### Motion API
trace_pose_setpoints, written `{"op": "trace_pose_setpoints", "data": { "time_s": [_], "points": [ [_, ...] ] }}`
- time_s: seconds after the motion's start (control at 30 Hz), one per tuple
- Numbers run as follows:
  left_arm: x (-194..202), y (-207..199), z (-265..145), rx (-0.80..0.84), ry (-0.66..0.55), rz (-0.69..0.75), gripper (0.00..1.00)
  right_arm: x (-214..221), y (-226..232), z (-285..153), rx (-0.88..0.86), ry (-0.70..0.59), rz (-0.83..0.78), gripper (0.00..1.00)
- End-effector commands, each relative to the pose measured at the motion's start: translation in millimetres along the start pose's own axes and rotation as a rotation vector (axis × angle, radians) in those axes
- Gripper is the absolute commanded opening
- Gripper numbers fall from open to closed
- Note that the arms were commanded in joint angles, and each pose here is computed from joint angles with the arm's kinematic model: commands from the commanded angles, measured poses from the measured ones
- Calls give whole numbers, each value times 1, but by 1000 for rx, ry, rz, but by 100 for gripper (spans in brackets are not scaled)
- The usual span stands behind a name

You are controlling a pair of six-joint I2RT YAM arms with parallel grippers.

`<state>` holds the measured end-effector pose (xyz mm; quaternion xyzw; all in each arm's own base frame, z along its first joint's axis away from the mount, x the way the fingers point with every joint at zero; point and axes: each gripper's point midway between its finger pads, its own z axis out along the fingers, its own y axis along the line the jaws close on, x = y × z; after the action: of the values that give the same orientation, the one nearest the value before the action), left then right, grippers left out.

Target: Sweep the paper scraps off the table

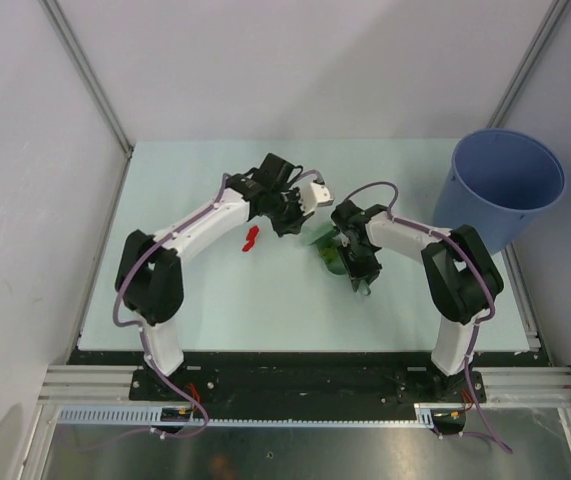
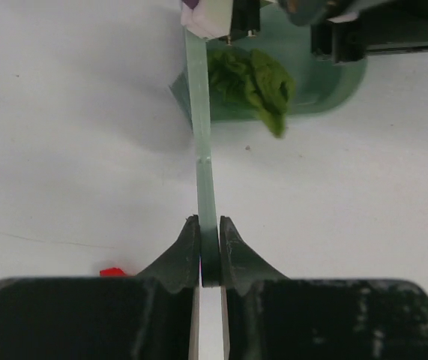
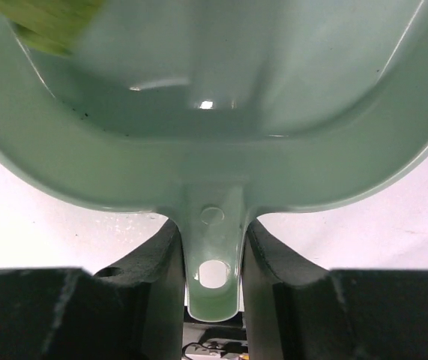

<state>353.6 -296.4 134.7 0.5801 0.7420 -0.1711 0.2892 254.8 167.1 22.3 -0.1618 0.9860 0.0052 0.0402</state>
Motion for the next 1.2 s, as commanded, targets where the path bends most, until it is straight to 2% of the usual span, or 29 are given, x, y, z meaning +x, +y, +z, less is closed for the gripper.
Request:
{"op": "trace_pose_setpoints", "data": {
  "time_s": [0.0,0.13,0.23,0.37,0.53,0.63,0.67,0.7,0.83,1.03,1.07,1.1,1.17],
  "points": [
    [-31,-51,-50,159,-162,27,0,-30,15,0,-37,-113,-30,0],
    [-50,-24,-83,57,-218,-121,0,-37,25,-8,-58,-165,-47,0],
    [-44,2,-101,-25,-226,-182,0,-37,30,-15,-65,-187,-73,0],
    [-29,38,-128,-139,-239,-259,0,-34,38,-29,-71,-221,-114,0],
    [17,91,-168,-297,-230,-370,0,-32,52,-62,-96,-289,-163,0],
    [49,91,-175,-314,-201,-389,0,-28,63,-83,-108,-280,-198,0],
    [51,86,-186,-334,-208,-373,0,-19,61,-87,-100,-241,-206,0],
    [70,81,-181,-333,-175,-392,0,-21,63,-92,-99,-238,-217,0],
    [104,64,-184,-360,-116,-399,0,-40,73,-109,-118,-224,-251,0],
    [124,42,-186,-376,-84,-394,0,-116,70,-156,-151,-339,-245,0],
    [125,41,-187,-380,-82,-392,0,-128,57,-150,-146,-326,-211,0],
    [126,39,-188,-384,-80,-388,0,-148,54,-176,-157,-405,-200,0],
    [127,37,-188,-386,-79,-387,0,-162,22,-181,-112,-404,-129,0]
  ]
}}
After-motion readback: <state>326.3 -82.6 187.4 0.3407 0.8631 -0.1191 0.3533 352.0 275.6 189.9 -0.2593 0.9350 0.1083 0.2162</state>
